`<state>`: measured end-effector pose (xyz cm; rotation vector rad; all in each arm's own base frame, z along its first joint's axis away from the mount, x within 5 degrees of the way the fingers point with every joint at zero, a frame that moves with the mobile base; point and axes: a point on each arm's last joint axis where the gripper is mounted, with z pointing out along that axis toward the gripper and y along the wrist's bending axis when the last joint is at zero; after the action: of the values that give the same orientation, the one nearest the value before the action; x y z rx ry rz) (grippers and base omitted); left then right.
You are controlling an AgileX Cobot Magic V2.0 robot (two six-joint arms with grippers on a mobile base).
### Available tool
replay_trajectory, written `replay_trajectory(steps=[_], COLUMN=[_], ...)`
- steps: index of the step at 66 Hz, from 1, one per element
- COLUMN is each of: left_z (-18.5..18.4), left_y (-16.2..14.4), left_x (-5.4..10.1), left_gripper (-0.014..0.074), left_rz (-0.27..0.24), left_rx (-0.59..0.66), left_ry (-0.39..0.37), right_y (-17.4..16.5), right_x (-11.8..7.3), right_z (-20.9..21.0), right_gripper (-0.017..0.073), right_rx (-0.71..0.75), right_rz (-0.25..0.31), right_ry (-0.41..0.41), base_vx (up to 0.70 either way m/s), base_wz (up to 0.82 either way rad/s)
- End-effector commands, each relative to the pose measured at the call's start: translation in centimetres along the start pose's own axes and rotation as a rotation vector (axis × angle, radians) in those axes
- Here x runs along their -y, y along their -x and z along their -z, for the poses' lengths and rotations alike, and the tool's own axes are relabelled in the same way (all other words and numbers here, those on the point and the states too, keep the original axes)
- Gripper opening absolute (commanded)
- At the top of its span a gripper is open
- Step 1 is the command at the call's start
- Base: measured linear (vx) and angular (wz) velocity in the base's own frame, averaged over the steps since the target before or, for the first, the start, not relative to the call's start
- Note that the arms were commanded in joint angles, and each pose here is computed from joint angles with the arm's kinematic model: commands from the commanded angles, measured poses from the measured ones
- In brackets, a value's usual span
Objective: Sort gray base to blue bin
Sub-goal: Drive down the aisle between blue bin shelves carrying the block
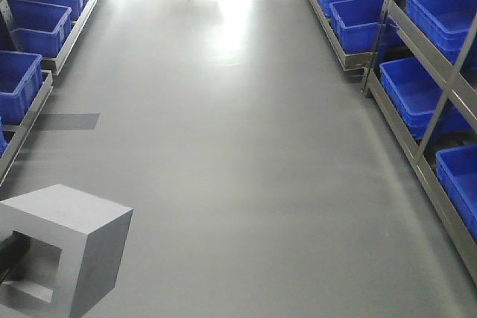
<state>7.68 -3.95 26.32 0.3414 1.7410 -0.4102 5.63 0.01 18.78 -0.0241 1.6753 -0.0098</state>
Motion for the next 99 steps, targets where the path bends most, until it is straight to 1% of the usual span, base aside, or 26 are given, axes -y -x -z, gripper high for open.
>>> replay_trajectory(steps=[1, 58, 99], left_z=[0.25, 0.25, 0.25], left_y=[1.95, 1.95, 1.95], left_x=[0.27, 0.27, 0.27], left_gripper=[-0.0006, -0.0006, -0.0006], left_rz=[0.010, 0.010, 0.010], left_rx=[0.135, 0.135, 0.135], left_ry=[-0.023, -0.023, -0.023], right_y=[0.24, 0.24, 0.24], right_x=[0.00, 0.00, 0.00], right_z=[0.01, 0.01, 0.01], right_gripper=[-0.0009, -0.0009, -0.0009], right_rx=[0.070, 0.071, 0.071], right_rz=[0.011, 0.011, 0.011], right_ry=[-0.003, -0.003, -0.003], base_vx=[0.44, 0.43, 0.43], base_wz=[0.03, -0.03, 0.06])
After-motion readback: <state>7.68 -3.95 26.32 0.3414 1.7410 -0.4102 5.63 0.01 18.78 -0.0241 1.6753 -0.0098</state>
